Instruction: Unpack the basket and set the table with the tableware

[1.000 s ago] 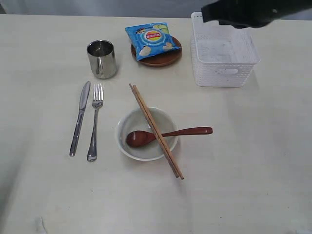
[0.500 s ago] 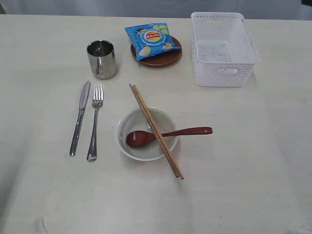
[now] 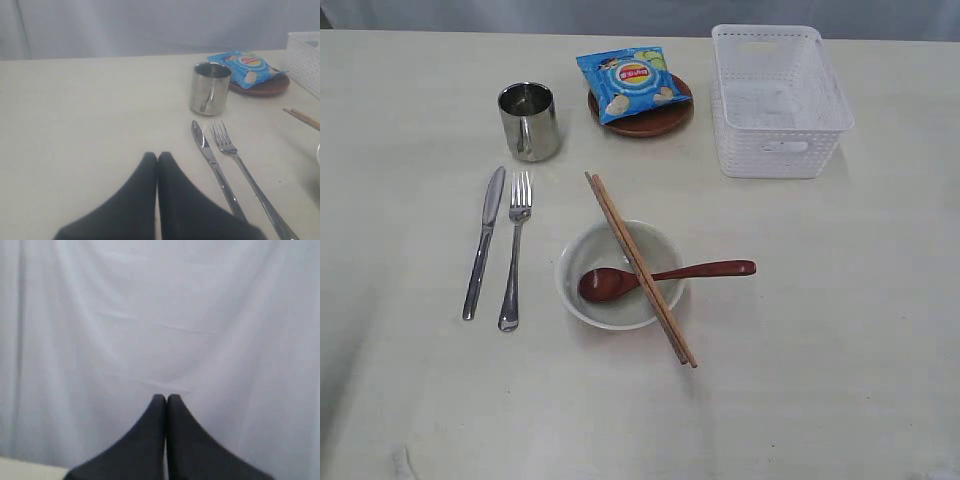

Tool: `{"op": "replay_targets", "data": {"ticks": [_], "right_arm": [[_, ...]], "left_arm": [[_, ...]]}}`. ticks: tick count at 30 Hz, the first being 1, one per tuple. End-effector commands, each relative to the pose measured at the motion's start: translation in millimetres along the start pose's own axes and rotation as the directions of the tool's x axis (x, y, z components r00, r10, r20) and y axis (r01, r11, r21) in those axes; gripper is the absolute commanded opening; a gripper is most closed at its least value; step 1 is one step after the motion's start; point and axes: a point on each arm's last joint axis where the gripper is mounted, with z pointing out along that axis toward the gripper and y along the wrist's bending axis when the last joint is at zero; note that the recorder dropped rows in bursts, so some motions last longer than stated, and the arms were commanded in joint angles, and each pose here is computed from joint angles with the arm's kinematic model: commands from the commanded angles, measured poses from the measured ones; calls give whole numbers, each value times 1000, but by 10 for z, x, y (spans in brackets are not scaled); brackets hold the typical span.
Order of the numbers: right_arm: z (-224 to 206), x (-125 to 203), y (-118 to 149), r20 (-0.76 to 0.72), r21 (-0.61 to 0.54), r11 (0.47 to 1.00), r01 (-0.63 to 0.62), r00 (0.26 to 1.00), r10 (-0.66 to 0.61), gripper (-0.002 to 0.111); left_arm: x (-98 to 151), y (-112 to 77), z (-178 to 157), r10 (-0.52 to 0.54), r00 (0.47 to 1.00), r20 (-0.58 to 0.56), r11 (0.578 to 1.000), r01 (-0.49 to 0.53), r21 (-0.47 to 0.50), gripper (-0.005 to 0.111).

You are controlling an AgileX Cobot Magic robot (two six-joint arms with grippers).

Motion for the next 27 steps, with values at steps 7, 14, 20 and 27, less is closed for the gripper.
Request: {"op": "replay_targets", "data": {"ticks": [7, 14, 20, 27], "right_arm": [[-379, 1130, -67, -80, 146, 988, -47, 995, 59, 0], [-530, 1437, -30, -219, 124, 992, -2, 975, 30, 0], [-535, 1660, -33, -283, 125, 992, -4, 958, 39, 0], [-547, 1825, -13, -332, 101, 995, -27, 941, 60, 0]], "left_arm": [[0, -1, 2, 5, 1000, 10, 1000, -5, 3, 0], [0, -1, 2, 5, 1000, 10, 1000, -5, 3, 0], [0, -1, 2, 5, 1000, 10, 1000, -5, 3, 0], [0, -1, 2, 5, 1000, 10, 1000, -5, 3, 0]]}}
